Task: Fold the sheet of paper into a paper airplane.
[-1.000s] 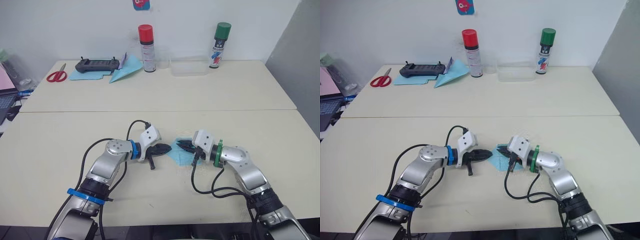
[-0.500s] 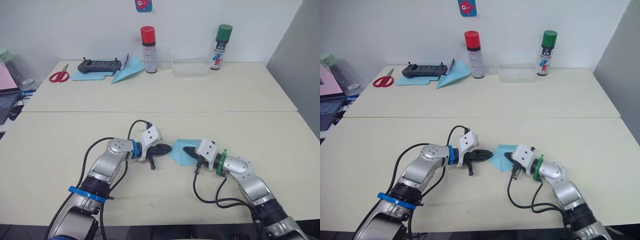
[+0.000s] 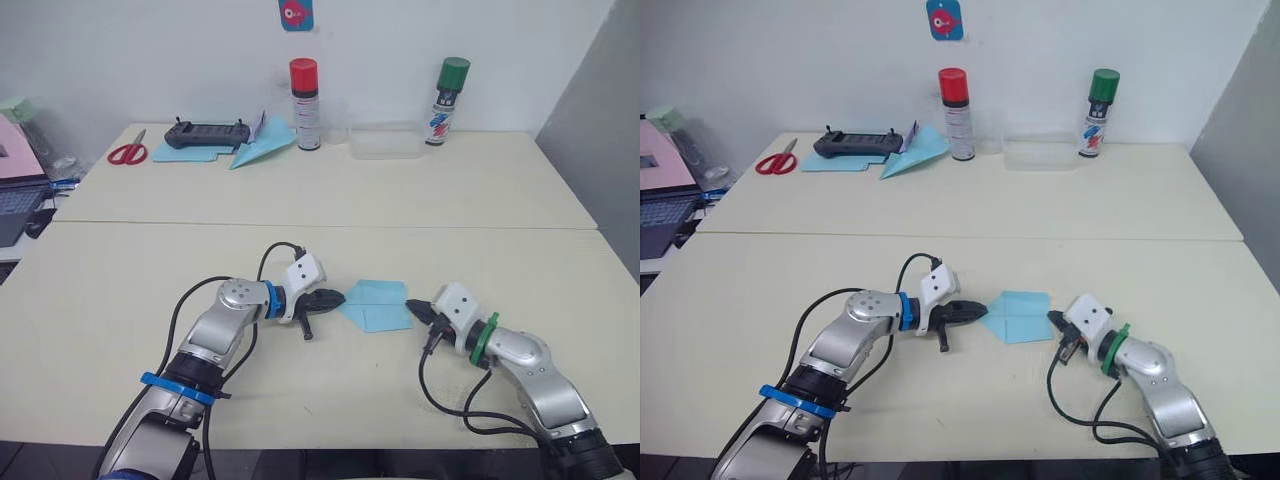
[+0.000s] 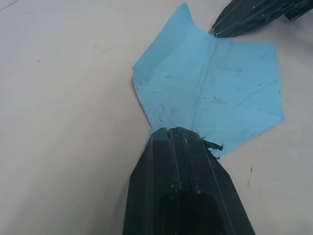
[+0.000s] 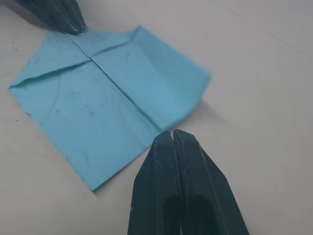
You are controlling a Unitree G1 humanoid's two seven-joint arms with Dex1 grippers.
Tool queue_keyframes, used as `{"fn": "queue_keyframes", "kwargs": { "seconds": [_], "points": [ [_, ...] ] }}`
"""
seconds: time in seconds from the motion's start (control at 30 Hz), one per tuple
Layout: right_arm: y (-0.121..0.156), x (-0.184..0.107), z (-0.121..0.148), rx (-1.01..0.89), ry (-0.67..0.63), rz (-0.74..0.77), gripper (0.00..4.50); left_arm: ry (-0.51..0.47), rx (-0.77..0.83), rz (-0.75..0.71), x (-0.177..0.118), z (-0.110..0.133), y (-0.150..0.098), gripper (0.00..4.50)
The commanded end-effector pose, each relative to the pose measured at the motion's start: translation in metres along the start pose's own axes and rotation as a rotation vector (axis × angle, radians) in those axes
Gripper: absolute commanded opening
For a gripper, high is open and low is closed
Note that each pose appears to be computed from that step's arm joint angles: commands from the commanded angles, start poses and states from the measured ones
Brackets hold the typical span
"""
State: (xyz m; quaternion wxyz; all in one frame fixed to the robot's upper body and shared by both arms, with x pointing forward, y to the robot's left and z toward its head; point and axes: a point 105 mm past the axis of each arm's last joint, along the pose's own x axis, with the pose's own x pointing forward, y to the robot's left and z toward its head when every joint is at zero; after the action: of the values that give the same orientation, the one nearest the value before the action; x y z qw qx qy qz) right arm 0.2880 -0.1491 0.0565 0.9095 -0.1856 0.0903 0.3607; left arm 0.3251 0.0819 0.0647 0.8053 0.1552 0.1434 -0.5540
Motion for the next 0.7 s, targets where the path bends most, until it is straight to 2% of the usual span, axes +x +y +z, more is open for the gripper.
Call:
{"fn": "queue_keyframes", "kwargs": {
  "seconds": [0.03,0.17,0.33,0.47,0.6,0.7],
  "points": [
    [-0.001,-0.012,0.021,-0.048,-0.131,0.039,0.04,0.079,-0.032,-0.002,0.002,-0.022,-0.003,0.0],
    [0.006,-0.004,0.042,-0.077,-0.207,0.098,0.04,0.08,-0.029,-0.004,0.002,-0.023,-0.003,0.0],
    [0.019,0.024,0.051,-0.091,-0.213,0.152,0.04,0.081,-0.025,-0.005,0.001,-0.023,-0.004,0.0],
    [0.025,0.044,0.042,-0.117,-0.134,0.174,0.04,0.081,-0.019,-0.002,0.001,-0.023,-0.003,0.0],
    [0.03,0.052,0.025,-0.112,-0.043,0.206,0.04,0.088,0.0,0.006,-0.002,-0.022,-0.001,0.0],
    [0.032,0.051,0.013,-0.114,0.011,0.218,0.04,0.035,0.021,0.007,-0.001,-0.003,-0.001,0.0]
  ]
}}
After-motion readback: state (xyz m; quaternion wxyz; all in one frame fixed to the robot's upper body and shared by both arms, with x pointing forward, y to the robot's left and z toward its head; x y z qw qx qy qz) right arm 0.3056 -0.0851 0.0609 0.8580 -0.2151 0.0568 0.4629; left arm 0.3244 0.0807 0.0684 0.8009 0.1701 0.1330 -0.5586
